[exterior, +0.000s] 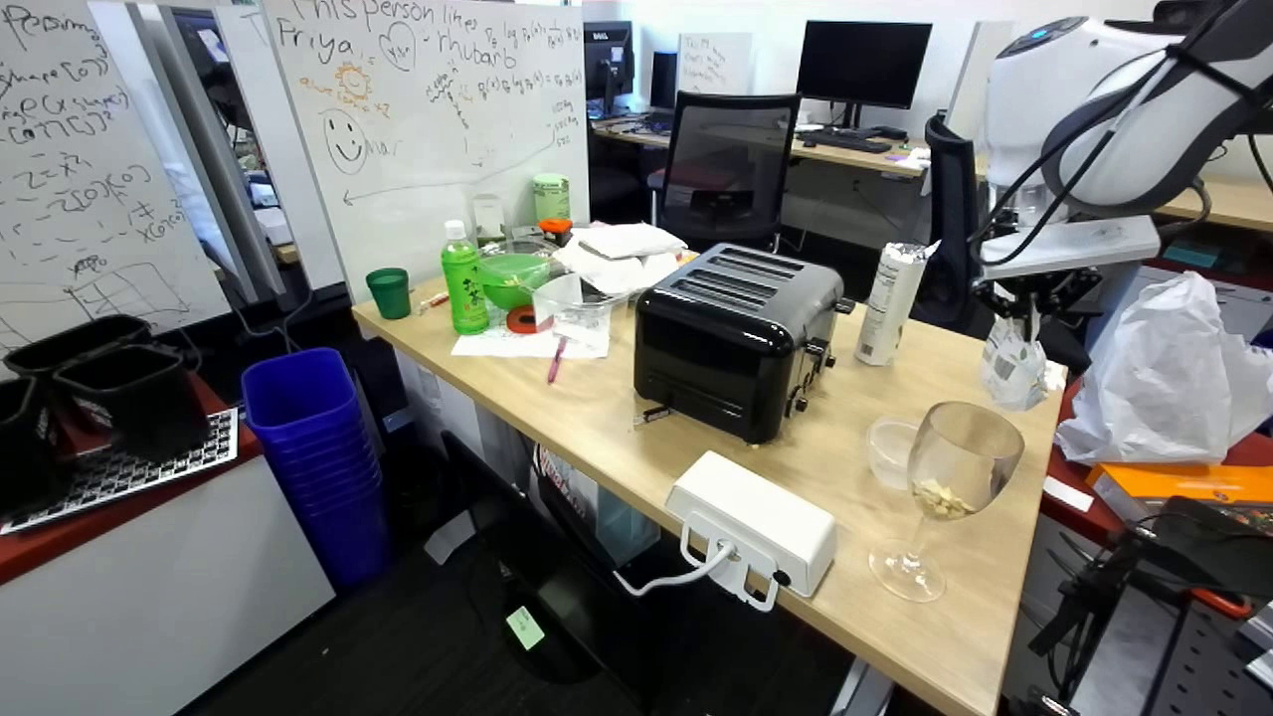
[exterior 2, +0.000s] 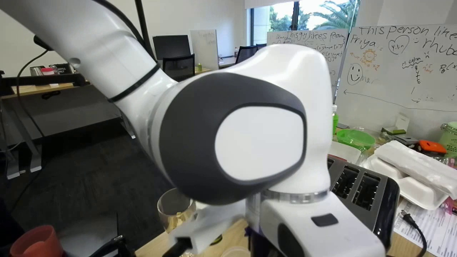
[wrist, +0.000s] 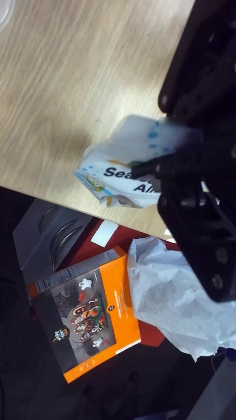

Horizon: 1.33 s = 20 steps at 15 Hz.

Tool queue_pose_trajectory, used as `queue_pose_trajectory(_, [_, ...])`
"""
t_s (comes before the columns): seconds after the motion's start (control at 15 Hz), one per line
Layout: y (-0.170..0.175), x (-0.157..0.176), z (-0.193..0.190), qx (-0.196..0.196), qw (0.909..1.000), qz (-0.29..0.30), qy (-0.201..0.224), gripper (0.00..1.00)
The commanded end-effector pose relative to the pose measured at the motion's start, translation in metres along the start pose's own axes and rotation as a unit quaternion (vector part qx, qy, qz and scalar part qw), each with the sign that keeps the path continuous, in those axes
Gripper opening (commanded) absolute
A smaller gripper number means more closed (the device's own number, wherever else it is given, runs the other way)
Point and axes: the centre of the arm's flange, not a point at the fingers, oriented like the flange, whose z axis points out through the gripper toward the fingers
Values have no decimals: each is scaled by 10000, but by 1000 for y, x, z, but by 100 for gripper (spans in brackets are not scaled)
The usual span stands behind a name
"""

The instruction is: Move the bag backwards

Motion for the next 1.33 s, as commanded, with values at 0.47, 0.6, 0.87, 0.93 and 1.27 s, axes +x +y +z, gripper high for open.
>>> queue_pose_trajectory(0.47, [25, 23, 23, -11, 9907, -1354, -127, 0])
queue_pose_trajectory(0.6, [20, 23, 28, 41, 9911, -1327, -94, 0])
queue_pose_trajectory(0.87, [7, 26, 41, 108, 9925, -1215, 24, 0])
queue_pose_trajectory(0.93, [5, 27, 45, 128, 9931, -1168, 36, 0])
queue_pose_trajectory(1.27, [-6, 33, 62, 146, 9950, -989, -31, 15])
